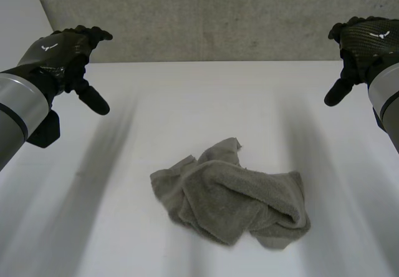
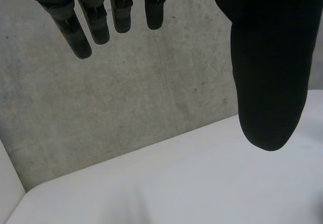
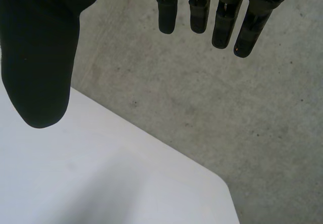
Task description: Fold the laundry
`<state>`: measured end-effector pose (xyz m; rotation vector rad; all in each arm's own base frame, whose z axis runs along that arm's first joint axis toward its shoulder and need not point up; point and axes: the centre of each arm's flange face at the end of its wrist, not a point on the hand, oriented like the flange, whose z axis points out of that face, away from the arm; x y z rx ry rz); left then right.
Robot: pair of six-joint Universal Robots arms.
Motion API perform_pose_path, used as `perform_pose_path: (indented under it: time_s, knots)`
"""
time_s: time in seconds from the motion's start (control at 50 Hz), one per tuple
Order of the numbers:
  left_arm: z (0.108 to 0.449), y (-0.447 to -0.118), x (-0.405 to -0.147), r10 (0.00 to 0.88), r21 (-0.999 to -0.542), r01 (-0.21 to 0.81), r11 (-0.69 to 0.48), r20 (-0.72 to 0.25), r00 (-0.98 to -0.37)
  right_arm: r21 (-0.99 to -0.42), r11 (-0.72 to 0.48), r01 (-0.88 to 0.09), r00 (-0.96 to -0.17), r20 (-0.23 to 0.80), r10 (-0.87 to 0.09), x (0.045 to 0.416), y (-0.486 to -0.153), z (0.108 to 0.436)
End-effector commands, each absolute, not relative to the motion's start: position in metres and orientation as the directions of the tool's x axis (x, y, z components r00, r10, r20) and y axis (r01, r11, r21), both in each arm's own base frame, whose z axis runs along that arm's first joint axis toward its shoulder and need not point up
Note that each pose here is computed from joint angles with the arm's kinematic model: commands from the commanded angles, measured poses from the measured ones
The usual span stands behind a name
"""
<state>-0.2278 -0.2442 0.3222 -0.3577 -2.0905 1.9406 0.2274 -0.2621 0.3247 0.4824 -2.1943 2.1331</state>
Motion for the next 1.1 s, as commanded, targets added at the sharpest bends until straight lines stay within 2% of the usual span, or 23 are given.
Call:
perform_pose_path:
  time_s: [0.02,0.12,0.16,0.18,0.22,0.28,0.32,0.34,0.38,0.44,0.48,0.64,0.72,0.8,0.82,0.86,0.88,0.92,0.98,1.02,1.04,1.08,1.1]
  knots:
    - [0.327,-0.242,-0.232,0.371,-0.998,-0.005,0.057,0.026,-0.928,-0.965,0.039,-0.258,-0.949,0.246,-0.196,0.223,-0.263,0.313]
    - [0.331,-0.241,-0.235,0.382,-0.999,-0.004,0.040,0.019,-0.924,-0.963,0.041,-0.266,-0.941,0.251,-0.225,0.225,-0.262,0.310]
    - [0.327,-0.241,-0.238,0.395,-0.999,0.004,0.048,0.015,-0.919,-0.952,0.025,-0.305,-0.902,0.281,-0.327,0.233,-0.257,0.303]
    - [0.327,-0.241,-0.238,0.395,-0.999,0.004,0.048,0.015,-0.919,-0.952,0.024,-0.306,-0.902,0.281,-0.328,0.234,-0.257,0.303]
    - [0.324,-0.240,-0.242,0.414,-0.999,0.006,0.053,0.016,-0.910,-0.913,-0.027,-0.407,-0.811,0.375,-0.450,0.243,-0.252,0.295]
    - [0.307,-0.239,-0.258,0.498,-0.995,0.030,0.092,0.020,-0.867,-0.887,-0.045,-0.459,-0.754,0.416,-0.508,0.246,-0.249,0.287]
    - [0.276,-0.244,-0.277,0.587,-0.985,0.073,0.155,0.032,-0.809,-0.833,-0.028,-0.553,-0.647,0.450,-0.615,0.251,-0.246,0.261]
    - [0.276,-0.244,-0.277,0.587,-0.985,0.074,0.156,0.032,-0.809,-0.833,-0.028,-0.553,-0.646,0.450,-0.616,0.251,-0.246,0.260]
    - [0.247,-0.247,-0.287,0.631,-0.966,0.127,0.224,0.044,-0.774,-0.804,0.042,-0.594,-0.605,0.411,-0.682,0.250,-0.241,0.243]
    - [0.231,-0.250,-0.290,0.642,-0.954,0.159,0.254,0.044,-0.765,-0.793,0.091,-0.603,-0.598,0.374,-0.709,0.250,-0.238,0.235]
    - [0.204,-0.251,-0.295,0.666,-0.932,0.225,0.285,0.023,-0.746,-0.755,0.220,-0.618,-0.598,0.269,-0.755,0.250,-0.236,0.207]
    - [0.161,-0.237,-0.309,0.739,-0.884,0.368,0.289,-0.038,-0.672,-0.722,0.391,-0.572,-0.632,0.084,-0.770,0.257,-0.232,0.170]
    - [0.150,-0.231,-0.316,0.766,-0.870,0.404,0.281,-0.050,-0.641,-0.728,0.403,-0.554,-0.644,0.069,-0.762,0.259,-0.237,0.167]
    - [0.157,-0.230,-0.330,0.788,-0.888,0.396,0.233,-0.067,-0.613,-0.822,0.267,-0.503,-0.661,0.167,-0.732,0.267,-0.263,0.187]
    - [0.157,-0.230,-0.330,0.788,-0.888,0.396,0.233,-0.067,-0.612,-0.822,0.266,-0.503,-0.661,0.167,-0.732,0.267,-0.263,0.187]
    - [0.181,-0.239,-0.341,0.786,-0.924,0.351,0.155,-0.100,-0.610,-0.890,0.105,-0.444,-0.673,0.255,-0.694,0.275,-0.279,0.219]
    - [0.181,-0.239,-0.342,0.786,-0.924,0.351,0.155,-0.100,-0.610,-0.890,0.104,-0.444,-0.673,0.255,-0.694,0.275,-0.279,0.219]
    - [0.229,-0.257,-0.353,0.743,-0.967,0.253,0.020,-0.155,-0.650,-0.925,-0.110,-0.364,-0.696,0.349,-0.628,0.283,-0.288,0.270]
    - [0.257,-0.266,-0.354,0.692,-0.979,0.196,-0.052,-0.177,-0.700,-0.921,-0.214,-0.325,-0.716,0.387,-0.580,0.286,-0.291,0.293]
    - [0.312,-0.283,-0.345,0.530,-0.980,0.065,-0.189,-0.158,-0.833,-0.884,-0.393,-0.254,-0.782,0.427,-0.455,0.292,-0.296,0.327]
    - [0.312,-0.283,-0.345,0.530,-0.980,0.065,-0.190,-0.158,-0.833,-0.884,-0.394,-0.254,-0.782,0.427,-0.454,0.292,-0.296,0.327]
    - [0.356,-0.286,-0.328,0.386,-0.950,-0.057,-0.306,-0.069,-0.920,-0.821,-0.542,-0.177,-0.830,0.421,-0.366,0.302,-0.288,0.353]
    - [0.356,-0.286,-0.328,0.385,-0.950,-0.057,-0.306,-0.069,-0.920,-0.821,-0.543,-0.177,-0.830,0.421,-0.366,0.302,-0.288,0.353]
